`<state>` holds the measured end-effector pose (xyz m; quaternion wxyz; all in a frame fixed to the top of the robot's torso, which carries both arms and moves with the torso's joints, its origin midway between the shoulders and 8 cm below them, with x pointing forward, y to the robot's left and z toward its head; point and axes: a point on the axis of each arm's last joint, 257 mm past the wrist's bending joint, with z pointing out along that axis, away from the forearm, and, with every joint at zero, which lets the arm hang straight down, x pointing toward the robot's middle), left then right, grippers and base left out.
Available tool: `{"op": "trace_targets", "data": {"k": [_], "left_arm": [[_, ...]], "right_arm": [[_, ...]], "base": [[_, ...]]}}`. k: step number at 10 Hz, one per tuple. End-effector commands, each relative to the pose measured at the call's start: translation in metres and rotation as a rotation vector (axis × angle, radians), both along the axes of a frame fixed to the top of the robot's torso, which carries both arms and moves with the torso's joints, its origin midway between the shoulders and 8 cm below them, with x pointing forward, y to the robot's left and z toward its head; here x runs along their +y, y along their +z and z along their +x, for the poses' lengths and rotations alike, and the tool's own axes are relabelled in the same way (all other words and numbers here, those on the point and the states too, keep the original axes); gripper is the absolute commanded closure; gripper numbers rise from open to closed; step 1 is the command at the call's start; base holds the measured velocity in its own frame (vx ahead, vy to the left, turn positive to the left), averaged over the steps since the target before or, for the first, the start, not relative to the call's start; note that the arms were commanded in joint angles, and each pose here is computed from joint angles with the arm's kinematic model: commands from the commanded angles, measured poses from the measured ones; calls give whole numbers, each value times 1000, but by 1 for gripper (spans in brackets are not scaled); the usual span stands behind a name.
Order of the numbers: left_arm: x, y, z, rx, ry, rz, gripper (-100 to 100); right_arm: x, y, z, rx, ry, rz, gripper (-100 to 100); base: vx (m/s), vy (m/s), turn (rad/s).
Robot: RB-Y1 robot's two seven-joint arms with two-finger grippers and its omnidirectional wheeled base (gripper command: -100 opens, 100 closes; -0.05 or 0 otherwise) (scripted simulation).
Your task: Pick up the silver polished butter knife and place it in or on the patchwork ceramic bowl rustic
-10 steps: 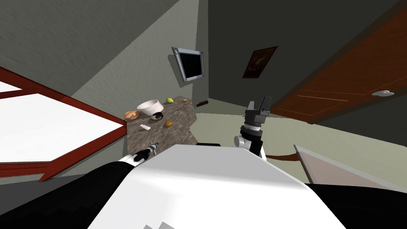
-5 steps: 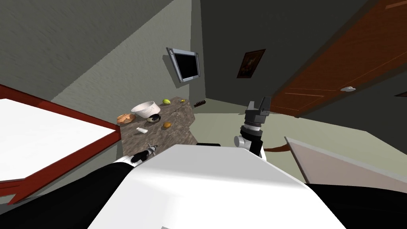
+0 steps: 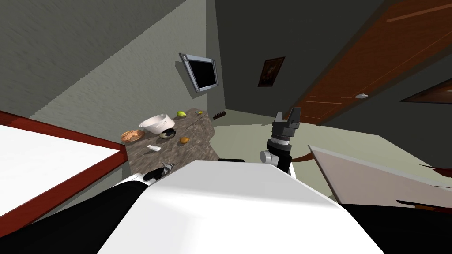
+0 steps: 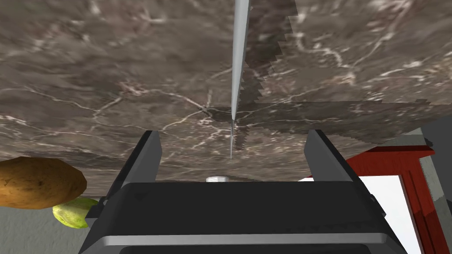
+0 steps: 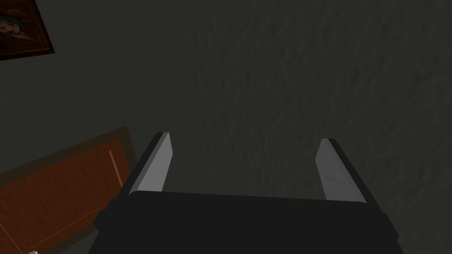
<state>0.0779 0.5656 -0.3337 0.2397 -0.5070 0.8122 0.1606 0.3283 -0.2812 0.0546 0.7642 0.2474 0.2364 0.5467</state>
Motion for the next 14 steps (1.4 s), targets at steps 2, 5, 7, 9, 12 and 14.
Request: {"op": "trace_targets", "data": {"k": [2, 5, 7, 9, 12, 14], "left_arm": [[0, 0, -1, 1, 2, -1, 0], [11, -12, -4, -4, 15, 6, -100], [12, -13, -5, -4, 17, 7, -100], [12, -13, -5, -5, 16, 7, 100], [11, -13, -3, -9, 15, 5, 100], [7, -7, -2, -2, 10, 4, 100]], "right_arm": [[0, 0, 0, 0, 0, 0, 0], [0, 0, 0, 0, 0, 0, 0], [0, 0, 0, 0, 0, 0, 0], [0, 0, 0, 0, 0, 0, 0], [0, 0, 0, 0, 0, 0, 0], [0, 0, 0, 0, 0, 0, 0]], "base": [[-6, 6, -18], [-2, -1, -48], [-1, -1, -14], [0, 0, 0], [0, 0, -3], [1, 1, 27]]}}
